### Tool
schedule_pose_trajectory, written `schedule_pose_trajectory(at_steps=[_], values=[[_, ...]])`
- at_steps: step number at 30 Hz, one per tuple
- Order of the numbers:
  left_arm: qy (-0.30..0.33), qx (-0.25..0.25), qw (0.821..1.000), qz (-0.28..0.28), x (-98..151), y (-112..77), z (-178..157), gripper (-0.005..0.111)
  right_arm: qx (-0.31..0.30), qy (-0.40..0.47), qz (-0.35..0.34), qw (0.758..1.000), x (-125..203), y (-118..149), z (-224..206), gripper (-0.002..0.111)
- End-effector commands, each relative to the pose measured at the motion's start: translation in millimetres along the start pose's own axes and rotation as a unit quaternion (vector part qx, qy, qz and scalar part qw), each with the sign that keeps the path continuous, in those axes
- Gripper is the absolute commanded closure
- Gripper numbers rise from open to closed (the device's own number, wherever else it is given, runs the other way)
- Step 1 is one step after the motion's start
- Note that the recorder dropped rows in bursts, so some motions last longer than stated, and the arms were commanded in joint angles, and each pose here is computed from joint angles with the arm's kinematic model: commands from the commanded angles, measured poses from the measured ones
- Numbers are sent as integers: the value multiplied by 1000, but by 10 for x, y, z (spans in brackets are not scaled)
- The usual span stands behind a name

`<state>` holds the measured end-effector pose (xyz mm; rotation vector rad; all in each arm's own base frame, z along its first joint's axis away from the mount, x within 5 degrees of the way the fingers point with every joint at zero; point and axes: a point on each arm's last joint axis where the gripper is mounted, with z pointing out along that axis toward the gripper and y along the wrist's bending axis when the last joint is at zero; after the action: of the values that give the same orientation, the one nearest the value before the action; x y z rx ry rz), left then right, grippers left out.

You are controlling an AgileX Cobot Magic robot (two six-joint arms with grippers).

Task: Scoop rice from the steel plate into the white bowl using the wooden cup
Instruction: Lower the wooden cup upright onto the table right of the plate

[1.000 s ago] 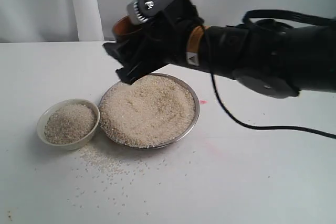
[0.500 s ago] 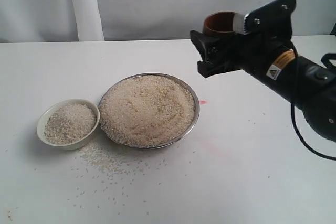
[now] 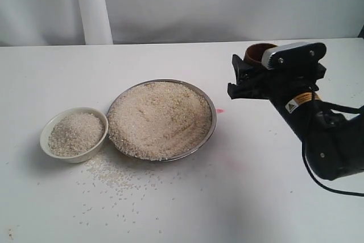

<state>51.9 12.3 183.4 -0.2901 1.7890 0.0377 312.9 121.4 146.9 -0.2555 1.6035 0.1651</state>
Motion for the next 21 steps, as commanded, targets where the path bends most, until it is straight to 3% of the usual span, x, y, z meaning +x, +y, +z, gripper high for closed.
schedule_pose_trajectory(at_steps=[1, 21], values=[[1, 2, 1000, -3, 0, -4, 6, 107, 21, -4, -4, 1000, 205, -24, 104, 108], [1, 2, 1000, -3, 0, -4, 6, 107, 45, 34, -4, 998, 626, -67, 331, 108]])
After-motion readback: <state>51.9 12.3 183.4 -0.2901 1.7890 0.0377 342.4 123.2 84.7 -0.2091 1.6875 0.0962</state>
